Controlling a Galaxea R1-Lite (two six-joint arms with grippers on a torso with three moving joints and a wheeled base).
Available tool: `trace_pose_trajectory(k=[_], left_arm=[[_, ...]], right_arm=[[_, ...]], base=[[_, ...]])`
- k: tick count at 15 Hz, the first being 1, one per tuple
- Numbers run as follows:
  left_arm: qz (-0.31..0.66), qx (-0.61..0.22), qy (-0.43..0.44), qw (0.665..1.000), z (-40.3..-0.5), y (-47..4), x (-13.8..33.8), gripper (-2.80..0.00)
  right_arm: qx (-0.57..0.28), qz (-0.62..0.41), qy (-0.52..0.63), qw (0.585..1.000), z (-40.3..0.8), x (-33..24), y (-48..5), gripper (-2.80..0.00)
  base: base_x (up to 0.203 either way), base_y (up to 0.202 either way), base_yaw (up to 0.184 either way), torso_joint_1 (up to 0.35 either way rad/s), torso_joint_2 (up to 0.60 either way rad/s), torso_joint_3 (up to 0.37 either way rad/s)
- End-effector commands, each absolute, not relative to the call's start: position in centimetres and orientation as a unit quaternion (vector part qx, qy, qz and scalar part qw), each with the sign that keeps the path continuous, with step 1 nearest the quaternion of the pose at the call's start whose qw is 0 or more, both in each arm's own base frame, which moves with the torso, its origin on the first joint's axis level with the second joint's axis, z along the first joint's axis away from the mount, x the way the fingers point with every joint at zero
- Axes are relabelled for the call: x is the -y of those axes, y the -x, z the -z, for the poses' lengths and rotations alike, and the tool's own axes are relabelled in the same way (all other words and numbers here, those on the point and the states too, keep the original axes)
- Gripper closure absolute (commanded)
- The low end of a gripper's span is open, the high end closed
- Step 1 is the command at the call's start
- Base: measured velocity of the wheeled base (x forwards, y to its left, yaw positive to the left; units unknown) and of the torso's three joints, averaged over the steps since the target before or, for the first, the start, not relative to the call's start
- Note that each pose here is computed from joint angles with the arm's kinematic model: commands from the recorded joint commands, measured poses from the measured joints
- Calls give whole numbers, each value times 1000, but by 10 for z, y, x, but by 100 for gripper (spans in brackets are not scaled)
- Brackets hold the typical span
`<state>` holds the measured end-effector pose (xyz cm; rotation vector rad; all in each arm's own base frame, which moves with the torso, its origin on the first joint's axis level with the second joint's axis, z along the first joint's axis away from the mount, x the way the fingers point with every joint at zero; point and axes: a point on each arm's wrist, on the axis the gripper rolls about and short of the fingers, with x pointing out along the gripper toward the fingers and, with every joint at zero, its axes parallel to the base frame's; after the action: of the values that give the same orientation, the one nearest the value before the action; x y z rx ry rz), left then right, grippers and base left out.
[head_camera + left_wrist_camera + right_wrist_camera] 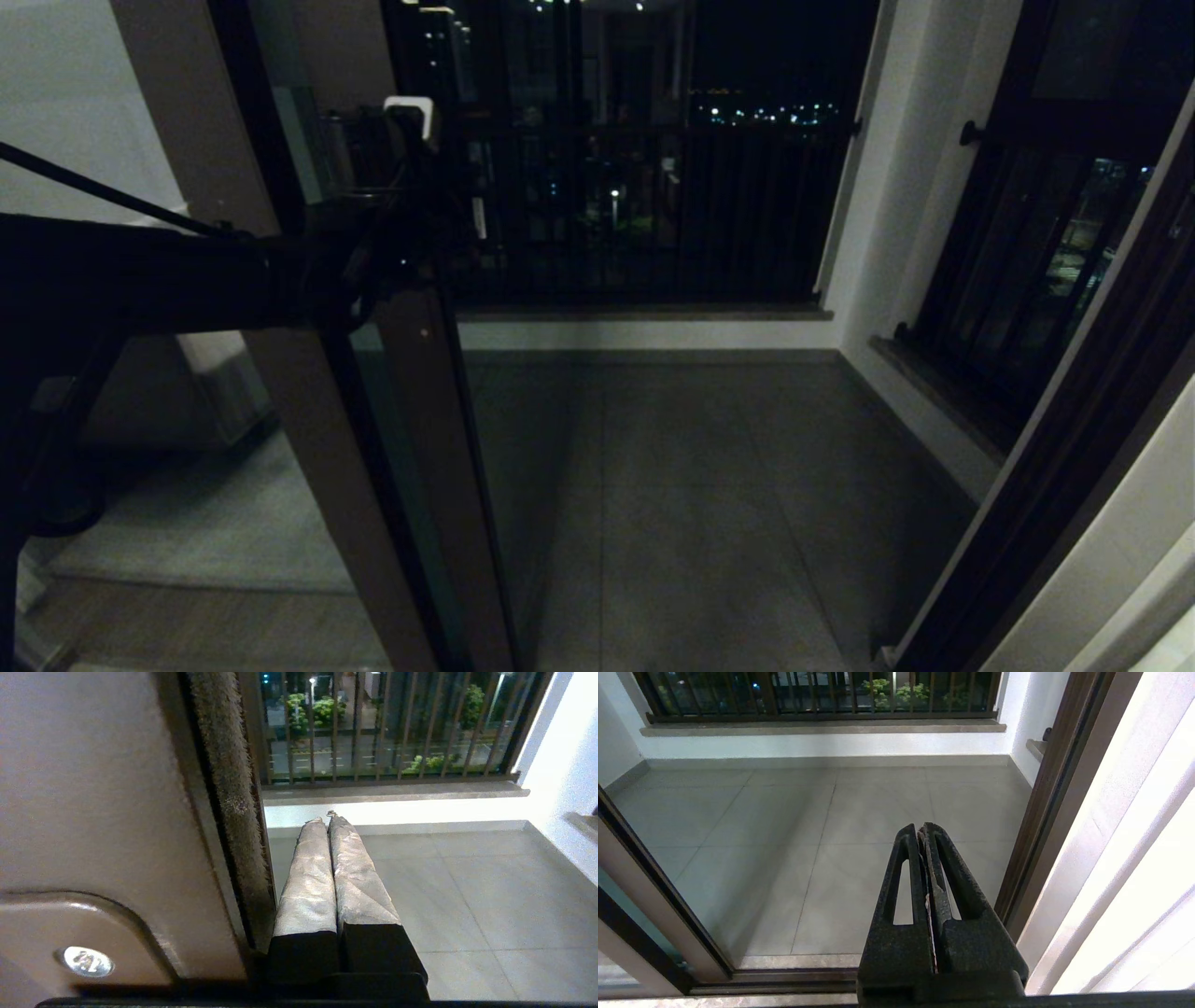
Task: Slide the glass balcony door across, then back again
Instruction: Open the slid door
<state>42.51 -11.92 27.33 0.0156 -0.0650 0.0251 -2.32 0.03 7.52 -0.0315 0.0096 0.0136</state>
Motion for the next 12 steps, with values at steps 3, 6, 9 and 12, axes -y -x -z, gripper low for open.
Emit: trace_pose_trajectory(k=[3,6,9,12], left_arm=[[-18,36,-7,999,-275,-425,116,0],[-18,36,-8,999,-275,-425,115,0],[-21,35,-8,999,-274,-426,113,0],[-24,37,-7,999,-276,-426,110,0]], right_arm=[[-5,-7,16,1000,-75,0,23,0],[-5,-7,16,1000,-75,0,23,0],[-5,-7,16,1000,-75,0,23,0],[-5,-7,16,1000,-75,0,23,0]], base=[[0,0,0,0,0,0],[0,0,0,0,0,0],[0,0,0,0,0,0],[0,0,0,0,0,0]])
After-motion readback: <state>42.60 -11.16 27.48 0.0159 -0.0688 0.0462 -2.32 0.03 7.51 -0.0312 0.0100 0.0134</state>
